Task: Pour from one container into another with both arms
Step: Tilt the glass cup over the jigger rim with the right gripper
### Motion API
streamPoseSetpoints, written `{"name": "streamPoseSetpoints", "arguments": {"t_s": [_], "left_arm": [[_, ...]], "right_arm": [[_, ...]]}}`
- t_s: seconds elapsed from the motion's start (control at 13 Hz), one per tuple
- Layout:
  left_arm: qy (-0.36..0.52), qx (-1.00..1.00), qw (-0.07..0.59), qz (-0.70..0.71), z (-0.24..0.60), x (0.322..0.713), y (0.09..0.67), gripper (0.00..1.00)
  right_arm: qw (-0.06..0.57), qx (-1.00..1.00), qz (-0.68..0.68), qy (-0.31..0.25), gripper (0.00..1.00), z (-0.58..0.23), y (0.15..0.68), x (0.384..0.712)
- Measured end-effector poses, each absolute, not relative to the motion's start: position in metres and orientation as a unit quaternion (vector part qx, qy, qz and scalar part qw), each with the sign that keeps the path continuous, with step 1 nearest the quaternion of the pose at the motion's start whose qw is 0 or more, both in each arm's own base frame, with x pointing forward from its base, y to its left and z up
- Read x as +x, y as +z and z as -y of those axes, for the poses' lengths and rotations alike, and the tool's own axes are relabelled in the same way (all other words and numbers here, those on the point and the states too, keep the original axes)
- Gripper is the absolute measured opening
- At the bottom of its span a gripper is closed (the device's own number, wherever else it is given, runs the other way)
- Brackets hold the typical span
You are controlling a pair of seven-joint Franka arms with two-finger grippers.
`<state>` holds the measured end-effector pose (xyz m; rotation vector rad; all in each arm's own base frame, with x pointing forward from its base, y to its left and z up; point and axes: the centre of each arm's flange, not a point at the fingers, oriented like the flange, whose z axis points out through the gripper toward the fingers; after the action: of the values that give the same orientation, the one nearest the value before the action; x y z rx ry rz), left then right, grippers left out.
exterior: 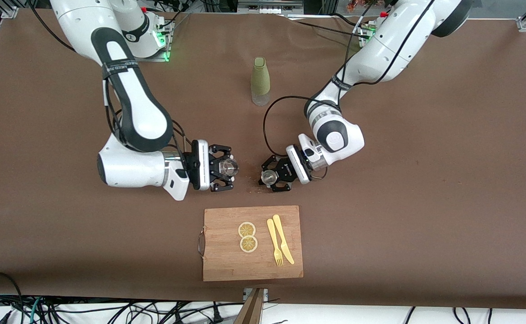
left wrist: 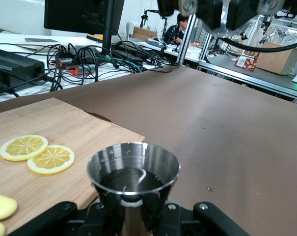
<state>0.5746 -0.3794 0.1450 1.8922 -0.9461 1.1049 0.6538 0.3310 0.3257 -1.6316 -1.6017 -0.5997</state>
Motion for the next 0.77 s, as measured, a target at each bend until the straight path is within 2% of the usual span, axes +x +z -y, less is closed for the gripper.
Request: {"name": "streamPoseSetpoints", "arguments": {"t_s": [0.31,0.77], "left_arm": [[0.423,0.755,0.355,0.353,0.388,0.571,0.144,0.10],[0.413,0.776,0.337,0.336,0.412,0.558,0.154,0.10]], "right_arm": [[0.339,-0.658,0.636,-0.216,0.13,-0.348,0.324,0.648],[0.304,-0.673,0.635,-0.227,0.13,-0.364,0.310,0.646]]}}
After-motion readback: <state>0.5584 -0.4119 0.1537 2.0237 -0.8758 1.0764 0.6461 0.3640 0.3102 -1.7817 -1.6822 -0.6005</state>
